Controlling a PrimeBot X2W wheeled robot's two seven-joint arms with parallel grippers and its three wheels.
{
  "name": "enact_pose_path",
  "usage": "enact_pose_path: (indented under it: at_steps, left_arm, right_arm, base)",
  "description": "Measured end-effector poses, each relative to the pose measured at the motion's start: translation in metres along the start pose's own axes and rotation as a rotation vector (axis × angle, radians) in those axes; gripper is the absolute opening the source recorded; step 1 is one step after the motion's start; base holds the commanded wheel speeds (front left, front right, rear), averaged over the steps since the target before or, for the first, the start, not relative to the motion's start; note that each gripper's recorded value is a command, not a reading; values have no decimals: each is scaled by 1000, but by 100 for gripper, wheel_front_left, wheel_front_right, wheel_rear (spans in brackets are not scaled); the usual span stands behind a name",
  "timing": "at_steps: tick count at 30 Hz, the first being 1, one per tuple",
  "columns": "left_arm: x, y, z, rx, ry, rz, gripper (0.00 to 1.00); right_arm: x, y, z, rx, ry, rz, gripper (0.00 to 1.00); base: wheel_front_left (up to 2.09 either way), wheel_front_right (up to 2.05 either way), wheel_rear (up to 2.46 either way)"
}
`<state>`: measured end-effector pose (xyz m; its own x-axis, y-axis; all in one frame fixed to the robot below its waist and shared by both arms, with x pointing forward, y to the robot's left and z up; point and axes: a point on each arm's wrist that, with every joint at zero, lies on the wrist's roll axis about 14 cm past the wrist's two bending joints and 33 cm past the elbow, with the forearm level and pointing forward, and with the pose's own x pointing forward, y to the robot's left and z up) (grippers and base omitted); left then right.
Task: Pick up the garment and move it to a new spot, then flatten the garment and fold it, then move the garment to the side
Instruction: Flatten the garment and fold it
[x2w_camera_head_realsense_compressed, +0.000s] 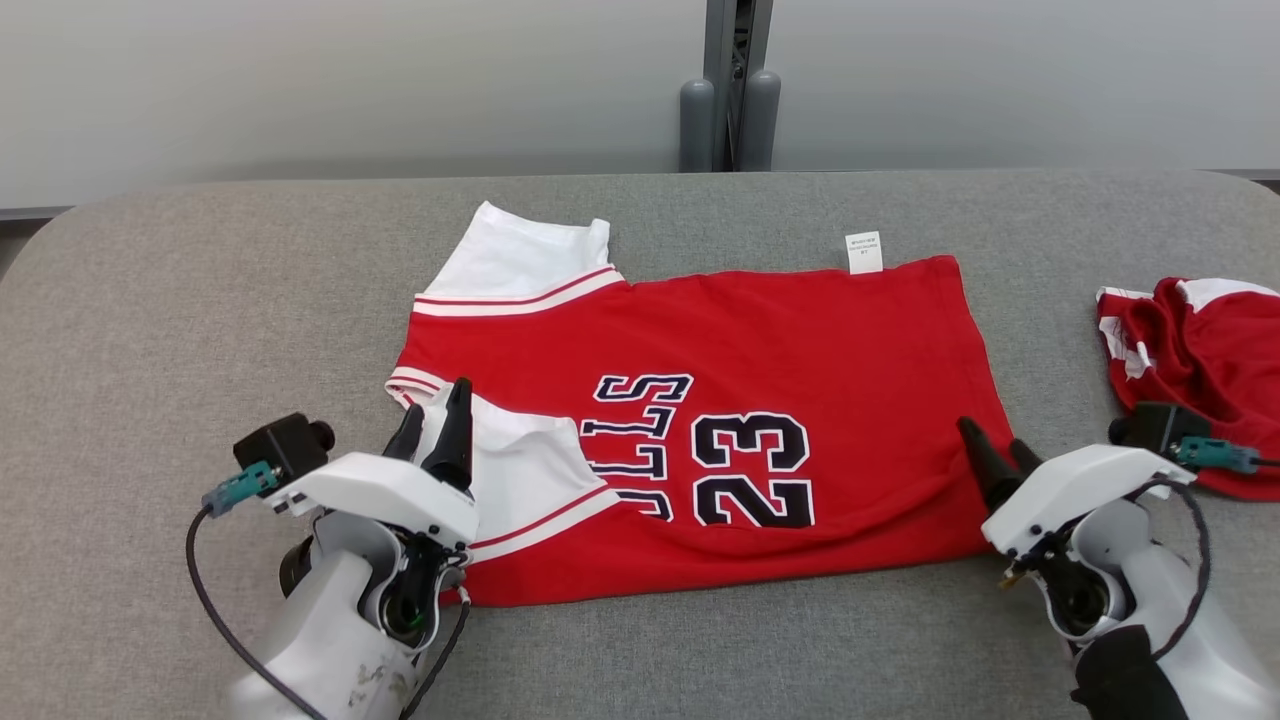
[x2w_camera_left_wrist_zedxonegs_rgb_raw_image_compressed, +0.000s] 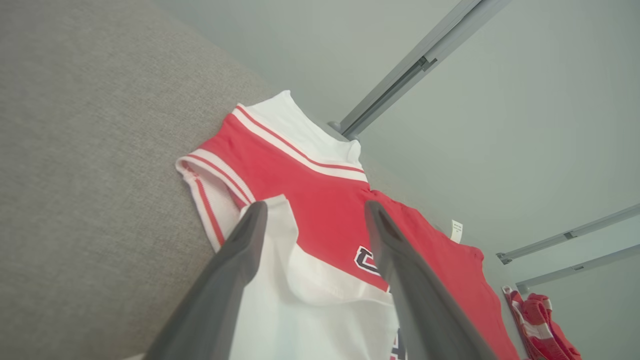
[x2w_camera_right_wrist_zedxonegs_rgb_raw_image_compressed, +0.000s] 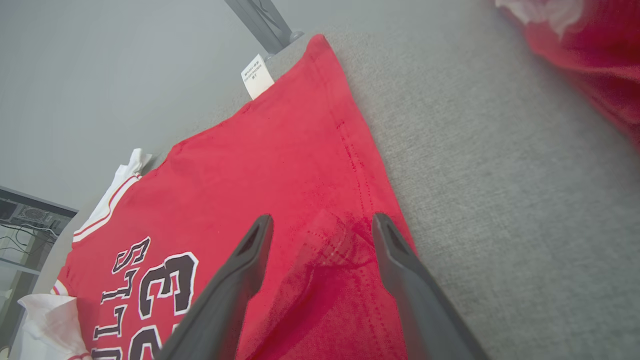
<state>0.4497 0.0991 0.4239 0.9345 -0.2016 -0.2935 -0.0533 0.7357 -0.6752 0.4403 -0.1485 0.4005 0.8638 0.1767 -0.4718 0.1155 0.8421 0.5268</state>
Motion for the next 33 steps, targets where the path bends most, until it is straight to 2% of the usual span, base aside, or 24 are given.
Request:
enact_pose_path:
  at_steps: [9, 16, 24, 33]
  left_arm:
    - [-28, 22, -1, -23, -43, 10, 100]
    - [-62, 50, -2, -50, -94, 84, 100]
    - [-97, 69, -42, -145, -20, 194, 100]
    - [-95, 66, -50, -224, 37, 222, 100]
  right_arm:
    - [-23, -20, 35, 37, -171, -6, 100]
    - [-60, -50, 29, 63, -242, -53, 100]
    - [-82, -56, -6, 119, -189, -74, 100]
    - [-76, -44, -28, 136, -101, -44, 100]
  base:
    - [0, 0, 0]
    - [0, 0, 0]
    - [0, 0, 0]
    - [0, 0, 0]
